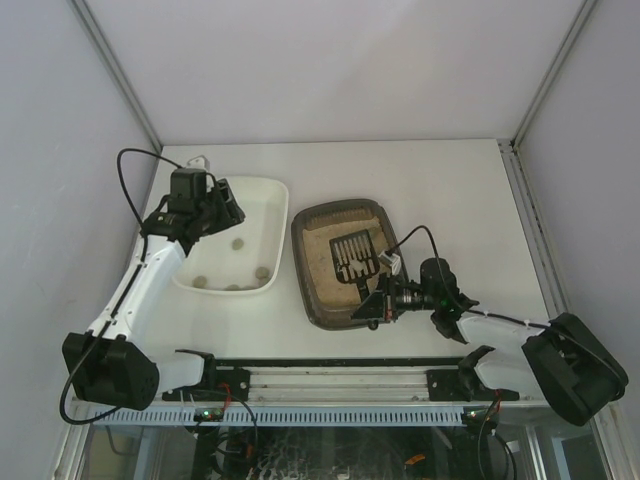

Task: Clean the litter box

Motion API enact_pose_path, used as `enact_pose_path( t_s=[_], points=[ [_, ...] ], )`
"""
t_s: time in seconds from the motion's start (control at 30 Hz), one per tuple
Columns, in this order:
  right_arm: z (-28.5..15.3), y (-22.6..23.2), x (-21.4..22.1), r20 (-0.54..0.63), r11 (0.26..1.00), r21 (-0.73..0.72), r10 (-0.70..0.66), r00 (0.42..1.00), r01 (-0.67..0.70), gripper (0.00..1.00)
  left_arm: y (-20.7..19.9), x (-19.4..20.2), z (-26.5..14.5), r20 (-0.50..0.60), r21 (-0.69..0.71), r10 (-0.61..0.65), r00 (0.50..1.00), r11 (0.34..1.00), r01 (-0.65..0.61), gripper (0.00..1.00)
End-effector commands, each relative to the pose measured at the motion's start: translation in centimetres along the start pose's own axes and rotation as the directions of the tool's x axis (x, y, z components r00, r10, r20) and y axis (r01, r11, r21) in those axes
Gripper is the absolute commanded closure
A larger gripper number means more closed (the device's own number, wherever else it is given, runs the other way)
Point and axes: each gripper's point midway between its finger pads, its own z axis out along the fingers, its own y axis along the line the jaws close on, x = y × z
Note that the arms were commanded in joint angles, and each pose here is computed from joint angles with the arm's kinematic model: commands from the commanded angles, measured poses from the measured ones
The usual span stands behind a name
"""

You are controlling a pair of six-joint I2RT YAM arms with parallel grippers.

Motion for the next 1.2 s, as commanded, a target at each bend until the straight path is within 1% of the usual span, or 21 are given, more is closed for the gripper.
enact_pose_path(
  t_s=[0.0, 0.03, 0.1, 0.13, 0.2, 0.27, 0.33, 0.37, 0.43, 0.47, 0.57, 0.6, 0.63, 0.7, 0.8, 0.83, 0.93, 0.97, 1.03, 1.07, 1.17],
  points=[
    [0.0, 0.1, -1.3, 0.096, 1.0, -0.015, 0.013, 0.995, -0.012, 1.0, -0.3, -0.6, -0.4, 0.045, 0.031, 0.002, 0.999, 1.0, -0.003, 0.38],
    [0.7, -0.1, -0.6, 0.056, 1.0, 0.009, 0.009, 0.998, -0.01, 1.0, -0.4, -0.6, -0.4, 0.045, 0.034, 0.003, 0.999, 0.999, -0.005, 0.36],
    [2.2, 0.8, 0.9, -0.042, 0.999, 0.015, -0.029, 0.999, 0.03, 1.0, -0.3, -0.9, -0.6, 0.053, 0.029, 0.021, 0.998, 0.999, -0.023, 0.27],
    [2.2, 1.3, 0.8, -0.031, 1.0, -0.015, -0.023, 0.999, 0.023, 1.0, -0.2, -1.2, -0.7, 0.06, 0.023, 0.028, 0.998, 0.999, -0.03, 0.2],
    [1.3, 1.5, -0.6, 0.054, 0.998, -0.064, 0.013, 0.998, -0.009, 1.0, 0.1, -1.9, -0.9, 0.082, 0.001, 0.043, 0.996, 0.999, -0.044, 0.07],
    [1.5, 1.3, -1.1, 0.058, 0.999, -0.039, 0.013, 0.998, -0.01, 1.0, 0.2, -2.4, -1.0, 0.098, 0.008, 0.072, 0.993, 0.997, -0.073, 0.0],
    [2.4, 1.3, 0.0, -0.004, 1.0, 0.002, -0.026, 1.0, 0.026, 1.0, 0.5, -2.9, -1.0, 0.109, 0.006, 0.075, 0.991, 0.997, -0.076, 0.0],
    [2.3, 1.8, -0.1, 0.0, 0.999, -0.017, -0.029, 1.0, 0.029, 1.0, 0.2, -2.9, -1.0, 0.107, 0.03, 0.102, 0.989, 0.994, -0.106, 0.0],
    [1.0, 2.1, -1.3, 0.084, 0.998, -0.068, 0.013, 0.996, -0.007, 1.0, -0.9, -2.5, -1.3, 0.093, 0.128, 0.177, 0.98, 0.974, -0.188, 0.0],
    [0.6, 1.7, -1.9, 0.114, 0.997, -0.068, 0.034, 0.993, -0.027, 1.0, -1.4, -2.2, -1.5, 0.085, 0.177, 0.185, 0.979, 0.964, -0.198, 0.0],
    [1.4, 2.4, -0.5, 0.021, 0.998, -0.069, 0.002, 1.0, 0.0, 1.0, -2.2, -1.9, -2.0, 0.073, 0.242, 0.193, 0.978, 0.948, -0.206, 0.0],
    [1.1, 3.0, -0.8, 0.037, 0.994, -0.106, 0.007, 0.999, -0.003, 1.0, -2.3, -2.0, -2.1, 0.072, 0.248, 0.195, 0.978, 0.946, -0.207, 0.0],
    [0.2, 3.4, -1.8, 0.092, 0.989, -0.148, 0.027, 0.995, -0.013, 1.0, -2.3, -2.0, -2.3, 0.072, 0.248, 0.195, 0.978, 0.946, -0.207, 0.0],
    [-1.5, 2.8, -2.9, 0.167, 0.98, -0.19, 0.096, 0.981, -0.063, 1.0, -2.1, -2.1, -2.5, 0.07, 0.247, 0.194, 0.979, 0.947, -0.205, 0.0],
    [0.3, 3.3, -1.1, 0.052, 0.981, -0.184, 0.069, 0.996, -0.058, 1.0, -2.0, -1.9, -2.5, 0.062, 0.252, 0.194, 0.979, 0.946, -0.203, 0.0],
    [0.4, 3.6, -1.0, 0.052, 0.979, -0.194, 0.064, 0.997, -0.053, 1.0, -2.0, -1.9, -2.5, 0.062, 0.254, 0.194, 0.979, 0.946, -0.204, 0.0],
    [-1.0, 3.1, -2.9, 0.157, 0.974, -0.214, 0.111, 0.981, -0.075, 1.0, -1.9, -1.6, -2.4, 0.06, 0.255, 0.195, 0.979, 0.945, -0.204, 0.0],
    [-0.6, 3.4, -2.9, 0.142, 0.976, -0.209, 0.084, 0.986, -0.053, 1.0, -1.8, -1.5, -2.4, 0.059, 0.255, 0.197, 0.979, 0.945, -0.205, 0.0],
    [1.4, 3.1, -1.2, 0.031, 0.99, -0.134, 0.05, 0.998, -0.046, 1.0, -1.8, -1.5, -2.4, 0.059, 0.255, 0.199, 0.978, 0.945, -0.207, 0.0],
    [1.6, 3.4, -1.2, 0.028, 0.992, -0.124, 0.028, 0.999, -0.024, 1.0, -1.8, -1.5, -2.4, 0.058, 0.255, 0.198, 0.978, 0.945, -0.206, 0.0],
    [0.2, 3.0, -3.3, 0.122, 0.993, -0.116, 0.045, 0.992, -0.031, 1.0, -1.9, -1.5, -2.4, 0.059, 0.261, 0.202, 0.978, 0.942, -0.211, 0.0]
  ],
)
